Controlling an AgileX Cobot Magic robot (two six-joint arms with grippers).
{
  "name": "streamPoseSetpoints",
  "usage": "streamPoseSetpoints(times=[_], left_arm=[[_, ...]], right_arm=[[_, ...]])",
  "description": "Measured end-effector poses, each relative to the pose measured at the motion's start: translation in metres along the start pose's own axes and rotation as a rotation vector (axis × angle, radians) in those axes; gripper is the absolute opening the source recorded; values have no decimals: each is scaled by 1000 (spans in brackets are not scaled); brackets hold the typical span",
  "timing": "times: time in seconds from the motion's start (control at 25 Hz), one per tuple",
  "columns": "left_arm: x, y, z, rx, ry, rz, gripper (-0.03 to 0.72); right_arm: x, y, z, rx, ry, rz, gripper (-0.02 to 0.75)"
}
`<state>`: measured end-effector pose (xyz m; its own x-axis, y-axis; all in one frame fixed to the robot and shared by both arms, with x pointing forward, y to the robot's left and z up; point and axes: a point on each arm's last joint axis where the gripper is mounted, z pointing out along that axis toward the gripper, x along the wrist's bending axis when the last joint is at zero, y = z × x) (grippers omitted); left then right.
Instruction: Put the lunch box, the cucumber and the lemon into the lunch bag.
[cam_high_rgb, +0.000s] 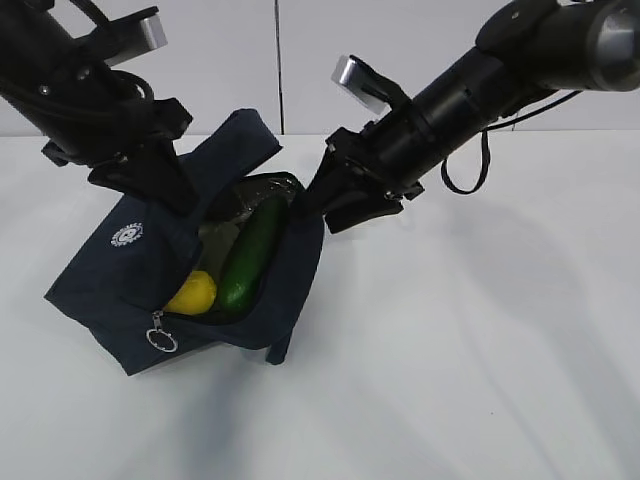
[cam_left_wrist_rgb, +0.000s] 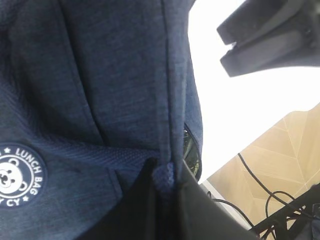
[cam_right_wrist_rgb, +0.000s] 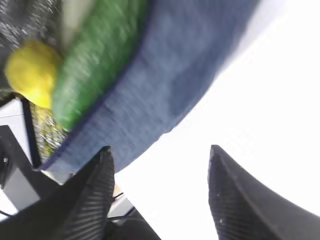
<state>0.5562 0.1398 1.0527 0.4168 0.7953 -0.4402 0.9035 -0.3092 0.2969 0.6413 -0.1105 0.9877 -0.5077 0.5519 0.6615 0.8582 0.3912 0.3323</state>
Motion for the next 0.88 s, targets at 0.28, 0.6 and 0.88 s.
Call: streamPoseSetpoints(times=[0.28, 0.6, 0.88], left_arm=[[0, 0, 0, 0, 0, 0, 13], [0, 0, 0, 0, 0, 0, 13], [0, 0, 0, 0, 0, 0, 13]], right_arm=[[-13, -15, 7, 77, -57, 79, 449], [-22, -34, 30, -3, 54, 167, 449], [-25, -30, 33, -85, 50, 182, 449]])
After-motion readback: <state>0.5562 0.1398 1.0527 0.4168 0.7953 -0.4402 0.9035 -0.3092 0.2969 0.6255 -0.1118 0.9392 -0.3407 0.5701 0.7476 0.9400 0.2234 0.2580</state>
